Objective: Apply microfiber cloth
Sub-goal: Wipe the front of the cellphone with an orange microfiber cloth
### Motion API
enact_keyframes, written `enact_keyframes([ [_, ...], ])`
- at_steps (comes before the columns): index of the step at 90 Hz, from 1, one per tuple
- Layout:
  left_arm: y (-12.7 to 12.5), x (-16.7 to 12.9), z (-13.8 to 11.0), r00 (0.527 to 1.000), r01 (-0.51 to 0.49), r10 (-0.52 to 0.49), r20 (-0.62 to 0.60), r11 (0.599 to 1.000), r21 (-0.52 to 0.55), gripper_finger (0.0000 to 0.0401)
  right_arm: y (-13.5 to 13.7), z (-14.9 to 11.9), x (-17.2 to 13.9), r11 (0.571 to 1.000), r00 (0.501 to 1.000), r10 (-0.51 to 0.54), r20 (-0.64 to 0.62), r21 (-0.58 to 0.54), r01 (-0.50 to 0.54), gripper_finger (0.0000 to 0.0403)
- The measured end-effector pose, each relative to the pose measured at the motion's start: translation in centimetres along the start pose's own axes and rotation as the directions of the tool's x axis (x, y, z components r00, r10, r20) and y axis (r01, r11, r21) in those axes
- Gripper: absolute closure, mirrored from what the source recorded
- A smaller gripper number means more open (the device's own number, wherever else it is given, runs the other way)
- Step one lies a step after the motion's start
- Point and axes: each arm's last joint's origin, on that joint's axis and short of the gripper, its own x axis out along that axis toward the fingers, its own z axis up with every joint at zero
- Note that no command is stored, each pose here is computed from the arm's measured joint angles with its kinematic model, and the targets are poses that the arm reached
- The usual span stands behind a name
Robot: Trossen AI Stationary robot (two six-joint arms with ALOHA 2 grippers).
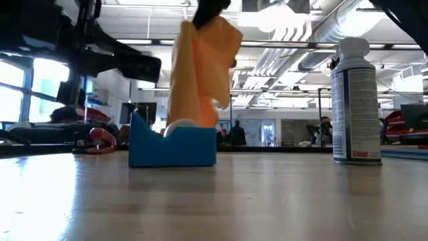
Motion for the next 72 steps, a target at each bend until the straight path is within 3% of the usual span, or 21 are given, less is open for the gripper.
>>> enact_keyframes([
  [28, 1.3, 2.0, 1.0, 1.0, -0.018, 0.017, 0.02, 0.998, 0.052, 0.0387, 3.1, 0.5, 4.6, 0.996, 0.992, 0.075, 0.098, -0.057, -0.07, 0.0403],
  [53, 1.8, 3.0, 1.7, 0.998, -0.023, 0.02, 0.066, 0.998, 0.059, 0.0387, 3.8, 1.0, 7.2, 0.997, 0.968, 0.034, 0.249, -0.08, -0.015, 0.0403],
  [72, 1.9, 3.3, 2.0, 0.996, -0.024, 0.019, 0.092, 0.998, 0.059, 0.0387, 2.6, 0.8, 7.4, 0.995, 0.966, -0.063, 0.249, -0.062, 0.081, 0.0403],
])
